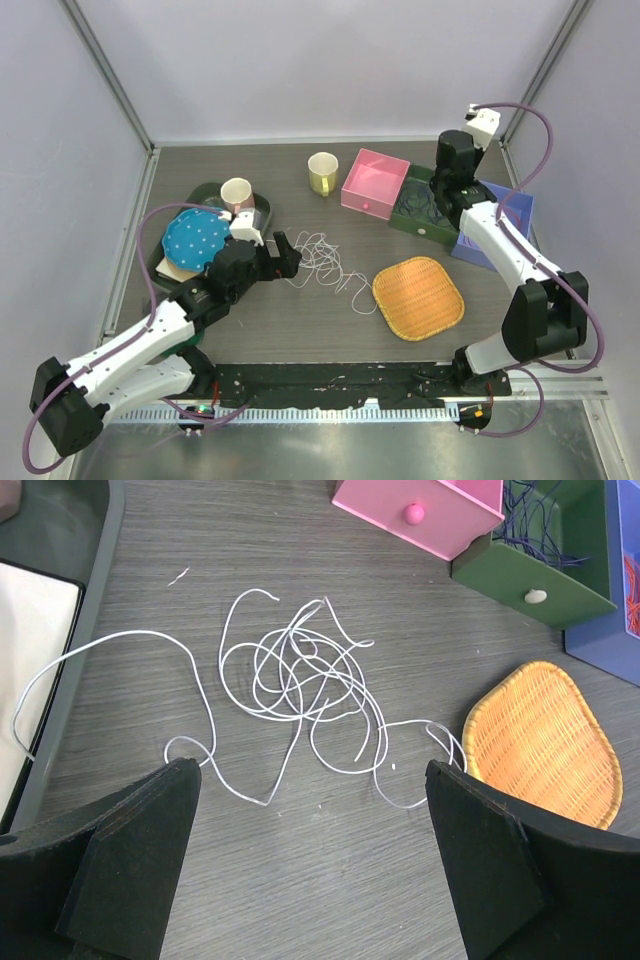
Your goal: Untangle the cables
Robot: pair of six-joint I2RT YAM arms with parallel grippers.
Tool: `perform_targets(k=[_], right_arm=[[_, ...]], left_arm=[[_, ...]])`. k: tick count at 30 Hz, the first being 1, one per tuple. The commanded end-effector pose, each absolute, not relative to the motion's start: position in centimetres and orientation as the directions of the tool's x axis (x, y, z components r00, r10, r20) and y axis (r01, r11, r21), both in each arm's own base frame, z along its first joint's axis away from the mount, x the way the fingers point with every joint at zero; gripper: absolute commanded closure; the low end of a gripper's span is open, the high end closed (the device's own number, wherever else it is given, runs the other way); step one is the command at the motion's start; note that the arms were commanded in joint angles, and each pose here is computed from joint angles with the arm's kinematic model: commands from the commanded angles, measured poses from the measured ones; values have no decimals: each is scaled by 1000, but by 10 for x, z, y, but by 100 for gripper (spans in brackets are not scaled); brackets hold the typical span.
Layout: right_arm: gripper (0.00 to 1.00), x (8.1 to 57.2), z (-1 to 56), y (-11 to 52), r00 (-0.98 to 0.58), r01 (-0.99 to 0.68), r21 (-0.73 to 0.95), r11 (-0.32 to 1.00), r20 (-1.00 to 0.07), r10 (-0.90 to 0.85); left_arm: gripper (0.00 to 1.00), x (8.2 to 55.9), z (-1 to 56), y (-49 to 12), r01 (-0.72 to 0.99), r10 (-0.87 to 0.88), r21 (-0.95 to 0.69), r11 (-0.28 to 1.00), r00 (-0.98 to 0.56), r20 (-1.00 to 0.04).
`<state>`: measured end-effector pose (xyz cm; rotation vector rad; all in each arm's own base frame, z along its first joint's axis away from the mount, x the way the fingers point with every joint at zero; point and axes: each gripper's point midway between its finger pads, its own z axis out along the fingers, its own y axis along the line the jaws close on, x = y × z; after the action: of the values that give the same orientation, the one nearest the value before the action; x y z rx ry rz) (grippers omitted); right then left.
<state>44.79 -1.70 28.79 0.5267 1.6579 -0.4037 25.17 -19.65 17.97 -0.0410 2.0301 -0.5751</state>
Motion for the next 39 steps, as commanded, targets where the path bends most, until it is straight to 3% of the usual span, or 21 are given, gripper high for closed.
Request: perform_targets(k=[1, 9, 16, 20, 24, 26, 30, 35, 39], right_arm=[[99, 459, 259, -15, -140, 557, 48, 829, -979, 150], [99, 467, 166, -6, -336, 573, 17, 819, -907, 254], [98, 476, 125, -3, -442, 564, 0, 826, -845, 302], [82, 478, 129, -1, -460, 553, -3, 833, -835, 302], [53, 478, 166, 8, -428, 510, 32, 859, -857, 286], [45, 471, 193, 10, -402, 486, 29, 873, -880, 253], [21, 453, 223, 37, -393, 354, -3, 935, -908, 146], [16, 418, 244, 100, -403, 109, -35, 993, -915, 12], [16, 362, 206, 175, -481, -247, 2, 969, -868, -121]], left_arm=[[0, 253, 175, -192, 165, -281, -415, 895, -514, -810], [0, 254, 162, -184, 104, -276, -389, 916, -539, -795], [0, 254, 157, -182, 90, -277, -384, 919, -545, -791], [0, 254, 154, -181, 82, -274, -377, 923, -549, -790], [0, 254, 154, -181, 76, -277, -378, 923, -552, -787], [0, 254, 153, -182, 73, -282, -384, 921, -555, -783], [0, 255, 150, -185, 69, -286, -389, 919, -565, -774], [0, 253, 145, -186, 55, -285, -388, 920, -586, -759], [0, 251, 140, -184, 35, -293, -390, 920, -598, -746]])
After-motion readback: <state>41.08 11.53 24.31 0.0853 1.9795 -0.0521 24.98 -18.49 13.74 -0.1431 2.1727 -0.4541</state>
